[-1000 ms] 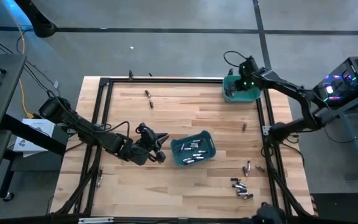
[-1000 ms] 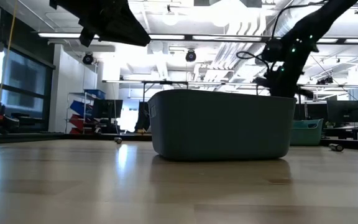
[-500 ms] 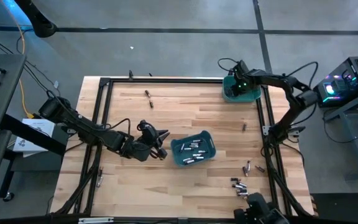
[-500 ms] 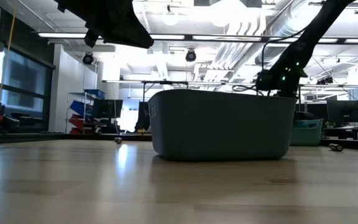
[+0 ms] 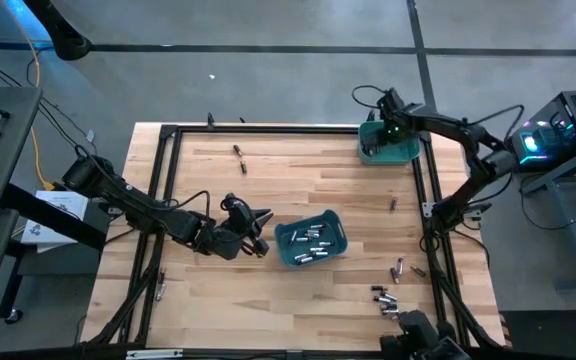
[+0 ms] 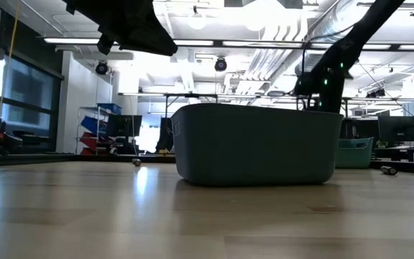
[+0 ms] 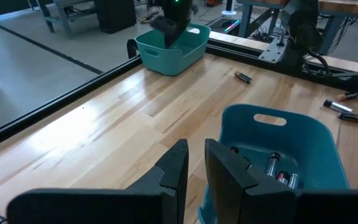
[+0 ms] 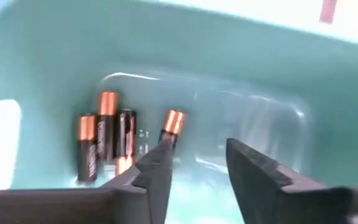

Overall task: Sort batteries
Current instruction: Put the black battery into the green bin

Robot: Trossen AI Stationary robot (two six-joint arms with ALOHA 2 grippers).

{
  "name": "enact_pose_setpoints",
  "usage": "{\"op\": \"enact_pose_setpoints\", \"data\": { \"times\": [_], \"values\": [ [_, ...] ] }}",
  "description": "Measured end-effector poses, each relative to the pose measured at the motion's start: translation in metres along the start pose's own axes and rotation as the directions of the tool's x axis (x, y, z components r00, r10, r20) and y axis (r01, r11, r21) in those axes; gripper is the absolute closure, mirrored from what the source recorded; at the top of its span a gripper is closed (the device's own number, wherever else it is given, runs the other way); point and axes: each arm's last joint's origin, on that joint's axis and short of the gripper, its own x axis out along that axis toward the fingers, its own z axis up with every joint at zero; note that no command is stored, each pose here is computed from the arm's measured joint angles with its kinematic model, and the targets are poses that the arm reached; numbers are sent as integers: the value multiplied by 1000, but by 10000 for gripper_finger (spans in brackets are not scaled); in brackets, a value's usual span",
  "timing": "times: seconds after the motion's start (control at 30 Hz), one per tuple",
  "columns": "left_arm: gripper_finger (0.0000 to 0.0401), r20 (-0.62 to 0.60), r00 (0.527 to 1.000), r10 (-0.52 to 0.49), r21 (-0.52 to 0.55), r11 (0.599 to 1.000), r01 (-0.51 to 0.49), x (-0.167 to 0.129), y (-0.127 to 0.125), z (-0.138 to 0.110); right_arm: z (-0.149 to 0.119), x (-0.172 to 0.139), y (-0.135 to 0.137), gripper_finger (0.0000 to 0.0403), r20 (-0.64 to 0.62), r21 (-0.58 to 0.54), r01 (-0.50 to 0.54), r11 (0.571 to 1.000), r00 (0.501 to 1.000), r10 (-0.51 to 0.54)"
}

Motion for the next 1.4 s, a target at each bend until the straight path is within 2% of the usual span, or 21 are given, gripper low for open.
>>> {"op": "enact_pose_setpoints", "data": {
  "times": [0.17, 0.33, 0.6, 0.8, 0.93, 1.07, 1.2, 1.3, 1.4],
  "values": [
    [355, 0, 1000, 0, 0, 1000, 0, 0, 0, 0, -9, -38, 9, 229, -33, -46, -9, 999, 999, 8],
    [355, -2, 1000, 0, 2, 1000, 0, 0, 0, 0, -52, -58, 32, 228, -159, -119, -13, 993, 987, -6],
    [355, -2, 1000, -1, 2, 1000, 1, 0, 0, 0, -116, -39, 55, 227, -292, -102, 12, 995, 956, -42],
    [355, 1, 1000, -2, 14, 1000, 2, 0, 0, 0, -149, -23, 48, 227, -362, -93, 113, 989, 922, -139],
    [355, 1, 1000, -2, 17, 1000, 2, 0, 0, 0, -160, -14, 42, 227, -382, -88, 138, 986, 910, -162],
    [355, 0, 1000, -3, 23, 1000, 3, 0, 0, 0, -165, -6, 42, 227, -376, -68, 86, 994, 921, -105],
    [355, 0, 1000, -4, 24, 1000, 4, 0, 0, 0, -165, -5, 43, 228, -373, -66, 72, 995, 923, -92],
    [355, -3, 1000, -8, 26, 1000, 8, 0, 0, 0, -165, -5, 43, 247, -375, -82, 58, 995, 923, -84],
    [355, -5, 1000, -10, 27, 1000, 10, 0, -1, 0, -165, -4, 44, 286, -376, -91, 41, 995, 924, -73]
  ]
}}
